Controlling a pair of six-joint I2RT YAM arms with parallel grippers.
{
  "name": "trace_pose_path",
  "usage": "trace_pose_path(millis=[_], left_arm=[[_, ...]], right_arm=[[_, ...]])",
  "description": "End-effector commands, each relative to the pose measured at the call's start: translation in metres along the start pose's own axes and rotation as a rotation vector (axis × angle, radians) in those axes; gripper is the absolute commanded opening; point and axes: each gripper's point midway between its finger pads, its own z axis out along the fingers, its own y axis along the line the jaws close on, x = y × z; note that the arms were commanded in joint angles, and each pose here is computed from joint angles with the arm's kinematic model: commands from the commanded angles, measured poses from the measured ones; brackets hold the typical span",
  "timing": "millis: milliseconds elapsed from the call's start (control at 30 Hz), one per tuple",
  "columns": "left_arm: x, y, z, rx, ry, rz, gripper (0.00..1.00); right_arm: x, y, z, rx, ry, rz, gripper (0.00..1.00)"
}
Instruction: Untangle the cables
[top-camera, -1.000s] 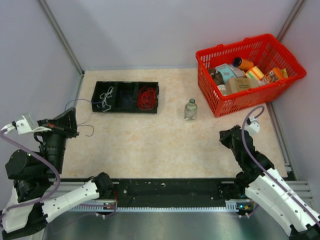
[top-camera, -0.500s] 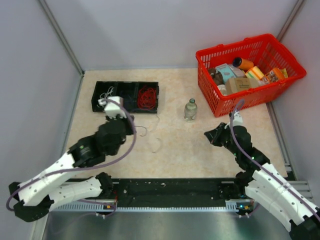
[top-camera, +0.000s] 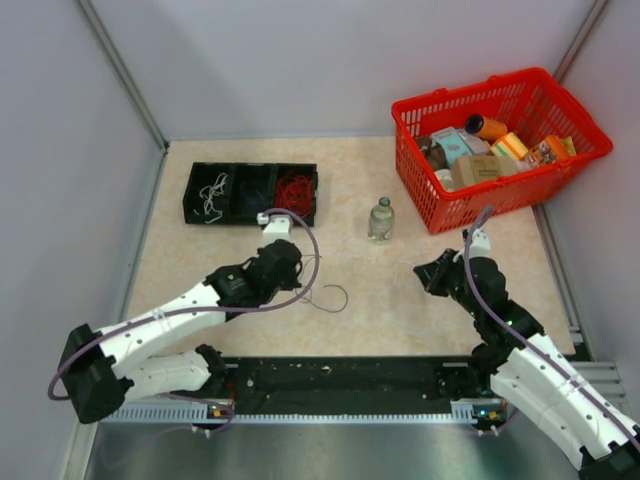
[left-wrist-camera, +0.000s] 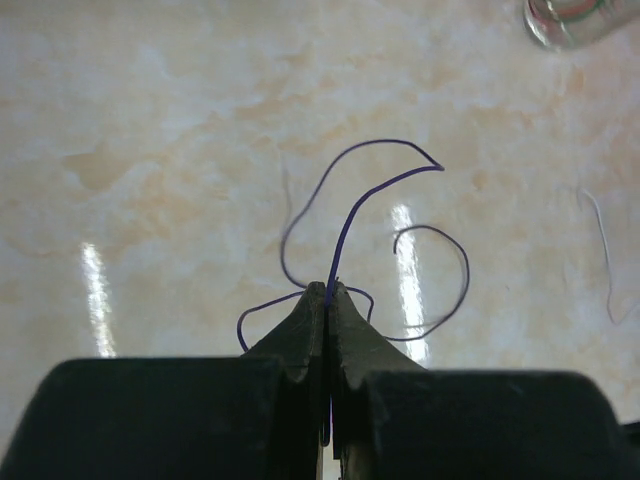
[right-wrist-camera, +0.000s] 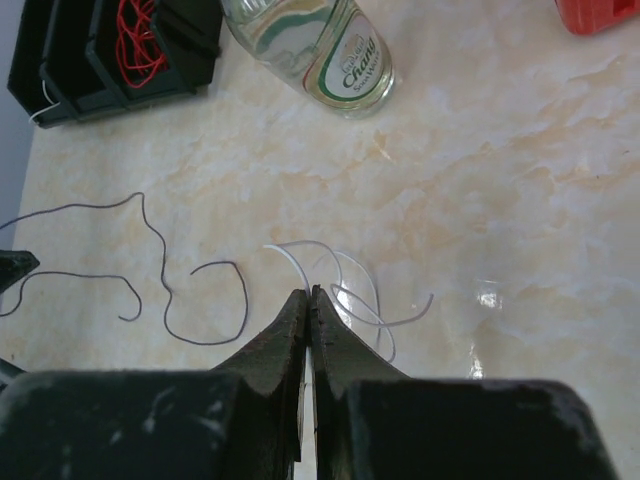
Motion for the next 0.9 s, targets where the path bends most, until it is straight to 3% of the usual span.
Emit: trace_pose_path(millis=[0, 100, 300, 667, 867], left_arm=[[0.029, -0.058, 0.012, 0.241, 0.179, 0.075, 0.00], [0.052, -0.075, 0.022, 0.290, 0.288, 0.139, 0.00], [0.081, -0.070, 0.039, 0.211, 0.403, 0.195, 0.04], [0.095, -0.077, 0.036, 0.250, 0.444, 0.196, 0.57], [0.091, -0.058, 0.035, 0.091, 0.438, 0.120, 0.59]], right_arm=[[-0.003, -0.005, 0.001, 0.021, -0.022, -0.019, 0.00], [-0.003, -0.006, 0.002, 0.025, -0.021, -0.023, 0.00], [-0.001, -0.008, 0.002, 0.028, -0.018, -0.026, 0.00], [0.000, -0.008, 0.002, 0.026, -0.018, -0.019, 0.00], [0.003, -0.008, 0.002, 0.021, -0.009, -0.017, 0.00]])
